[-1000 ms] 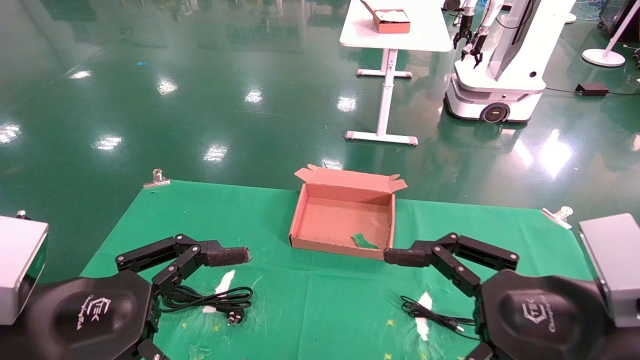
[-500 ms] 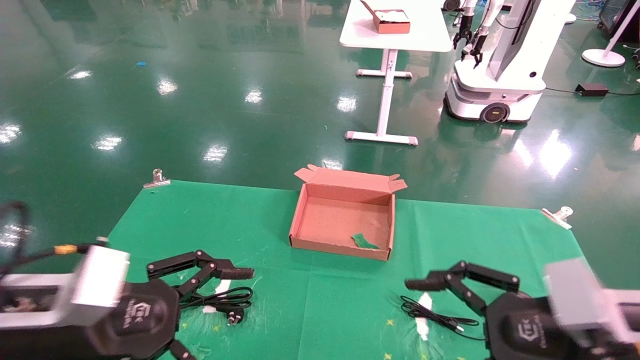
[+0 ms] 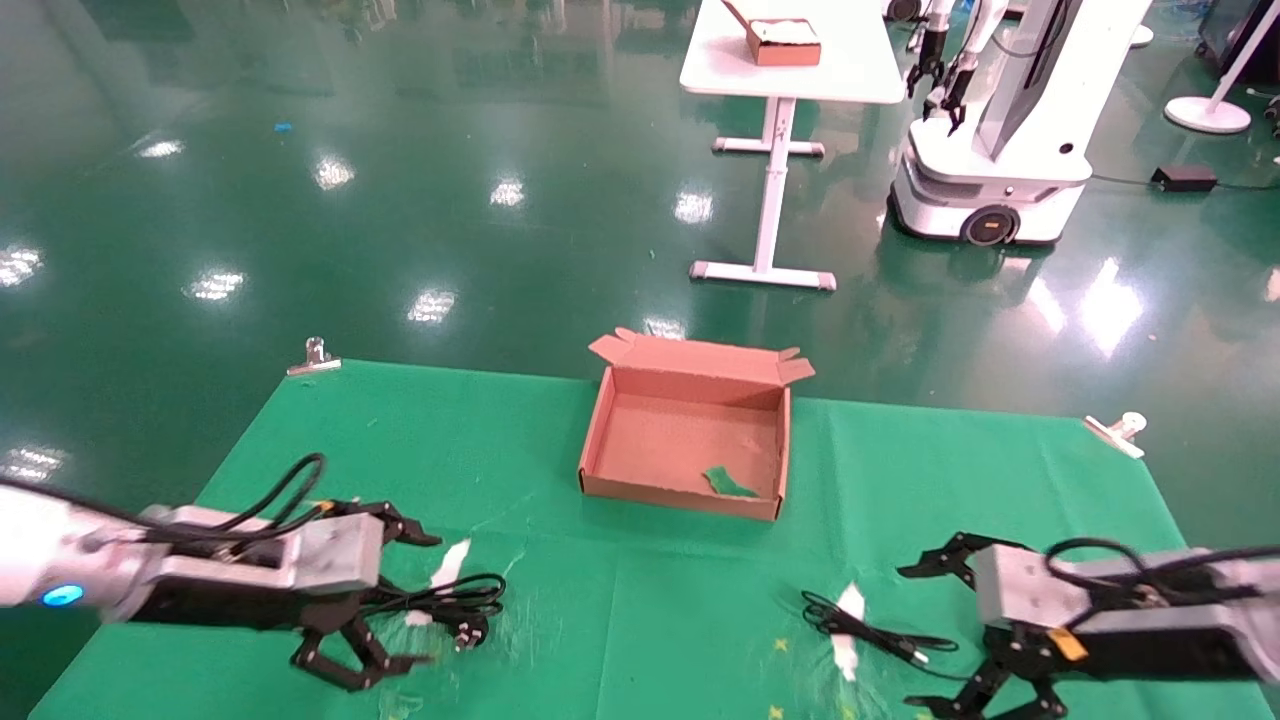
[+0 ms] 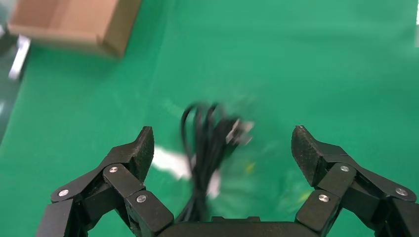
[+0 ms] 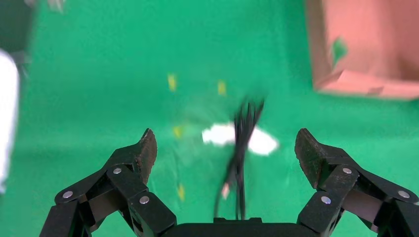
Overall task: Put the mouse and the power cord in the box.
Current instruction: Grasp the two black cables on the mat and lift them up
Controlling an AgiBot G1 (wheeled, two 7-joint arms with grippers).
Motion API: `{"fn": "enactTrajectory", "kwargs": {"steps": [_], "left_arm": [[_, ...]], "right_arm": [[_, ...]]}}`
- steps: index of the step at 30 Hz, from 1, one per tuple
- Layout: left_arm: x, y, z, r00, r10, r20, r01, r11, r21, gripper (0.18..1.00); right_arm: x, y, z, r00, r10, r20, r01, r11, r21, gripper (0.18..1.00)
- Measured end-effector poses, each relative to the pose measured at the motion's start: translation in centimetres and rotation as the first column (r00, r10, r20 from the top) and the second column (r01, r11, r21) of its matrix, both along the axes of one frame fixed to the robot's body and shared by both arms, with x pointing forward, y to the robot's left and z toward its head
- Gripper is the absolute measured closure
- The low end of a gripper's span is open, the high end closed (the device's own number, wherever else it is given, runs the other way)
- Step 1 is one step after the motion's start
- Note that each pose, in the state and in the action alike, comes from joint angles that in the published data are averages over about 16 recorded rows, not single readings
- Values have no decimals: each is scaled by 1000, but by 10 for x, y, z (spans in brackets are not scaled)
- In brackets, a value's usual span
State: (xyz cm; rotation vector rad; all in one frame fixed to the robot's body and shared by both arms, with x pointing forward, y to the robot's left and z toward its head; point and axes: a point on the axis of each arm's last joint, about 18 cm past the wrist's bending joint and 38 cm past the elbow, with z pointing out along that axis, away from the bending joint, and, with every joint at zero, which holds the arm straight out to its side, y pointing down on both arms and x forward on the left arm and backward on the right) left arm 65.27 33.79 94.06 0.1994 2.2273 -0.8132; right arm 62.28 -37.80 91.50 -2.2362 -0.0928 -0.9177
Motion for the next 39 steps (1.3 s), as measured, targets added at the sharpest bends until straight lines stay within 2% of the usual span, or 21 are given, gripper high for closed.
{"fn": "enactTrajectory", "kwargs": {"steps": [7,13,25,39], "left_arm": [[33,6,-14,996,76,36,-80,987,138,184],[47,8,-22,993,99,57,-109,972,210,184],[56,14,-33,991,108,78,-127,949,289,184],[55,17,-38,992,107,72,-124,944,306,202]], "right_arm": [[31,-8,-18,999,-52,9,53,987,-154,178],[48,-7,-28,997,-69,24,73,972,-224,178],[67,0,-40,995,-79,63,94,957,-274,178],[68,-1,-44,995,-69,68,86,951,-298,186]]}}
